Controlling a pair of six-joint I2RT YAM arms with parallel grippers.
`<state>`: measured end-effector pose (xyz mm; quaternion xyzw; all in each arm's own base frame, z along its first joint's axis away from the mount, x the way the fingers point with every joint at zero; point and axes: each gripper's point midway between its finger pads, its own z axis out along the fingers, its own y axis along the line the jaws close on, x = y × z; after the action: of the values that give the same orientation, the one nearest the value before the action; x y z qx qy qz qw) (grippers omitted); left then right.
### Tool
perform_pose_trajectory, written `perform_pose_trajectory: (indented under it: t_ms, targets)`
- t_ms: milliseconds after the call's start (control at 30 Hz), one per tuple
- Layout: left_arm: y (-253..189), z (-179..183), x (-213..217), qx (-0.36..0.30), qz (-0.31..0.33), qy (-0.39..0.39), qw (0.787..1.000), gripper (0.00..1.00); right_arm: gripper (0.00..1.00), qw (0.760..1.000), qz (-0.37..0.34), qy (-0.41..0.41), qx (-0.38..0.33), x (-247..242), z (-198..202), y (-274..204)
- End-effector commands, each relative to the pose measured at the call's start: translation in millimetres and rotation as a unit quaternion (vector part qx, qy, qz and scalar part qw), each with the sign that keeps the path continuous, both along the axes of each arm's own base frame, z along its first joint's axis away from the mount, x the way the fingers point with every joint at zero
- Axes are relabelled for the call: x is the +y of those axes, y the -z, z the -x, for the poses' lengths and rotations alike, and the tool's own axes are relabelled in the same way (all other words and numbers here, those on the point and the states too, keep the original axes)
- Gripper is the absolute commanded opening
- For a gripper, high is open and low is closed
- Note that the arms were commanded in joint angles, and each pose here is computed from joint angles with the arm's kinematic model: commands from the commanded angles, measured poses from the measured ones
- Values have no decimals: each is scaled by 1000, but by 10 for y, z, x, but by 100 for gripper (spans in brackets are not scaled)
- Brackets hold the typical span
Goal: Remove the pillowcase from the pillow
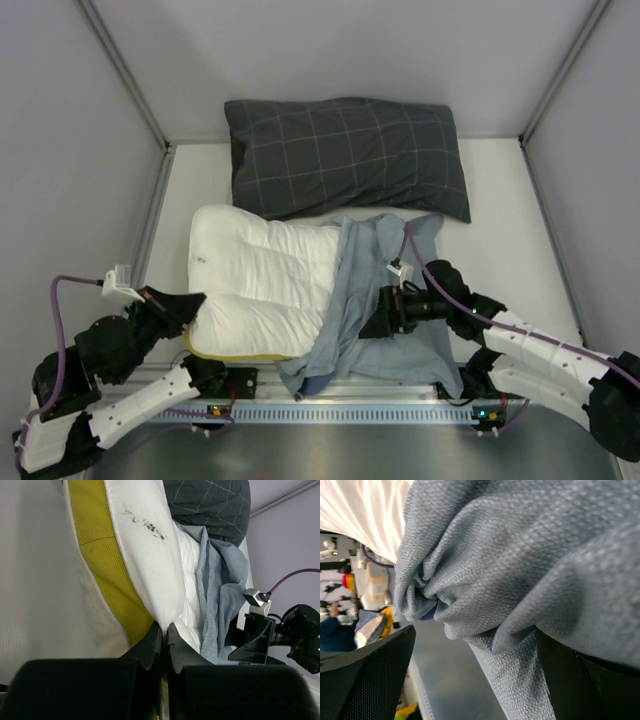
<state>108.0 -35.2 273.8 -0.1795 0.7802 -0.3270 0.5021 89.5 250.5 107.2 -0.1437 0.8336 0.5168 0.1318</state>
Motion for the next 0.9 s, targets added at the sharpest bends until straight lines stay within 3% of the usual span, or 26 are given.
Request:
perform_pose_trajectory:
  t_ms: [0, 167, 200, 267, 300, 367, 567, 867]
  targets:
    - [-197, -81, -81, -20, 53, -14, 998, 0, 99, 996, 65, 1, -65, 25, -62, -7]
    - [-152, -139, -142, -5, 42, -22, 999, 0, 62, 983, 137, 49, -113, -62, -288, 45]
    - [-150, -148, -160, -1, 43, -23, 999, 0, 42, 982, 143, 51, -116, -60, -289, 65]
    - [-124, -180, -212, 9, 39, -26, 999, 0, 24, 978, 159, 63, -119, -82, -333, 115]
    - [-122, -189, -225, 12, 40, -28, 999, 0, 9, 977, 165, 61, -120, -82, -332, 142]
    - [-144, -209, -253, 17, 40, -31, 999, 0, 0, 971, 192, 66, -127, -137, -372, 237]
    - [-623, -168, -114, -21, 68, -35, 997, 0, 0, 954, 227, 91, -170, -322, -500, 235]
    - [-1120, -20, 112, -62, 118, -32, 991, 0, 0, 946, 177, 163, -216, -410, -635, -287]
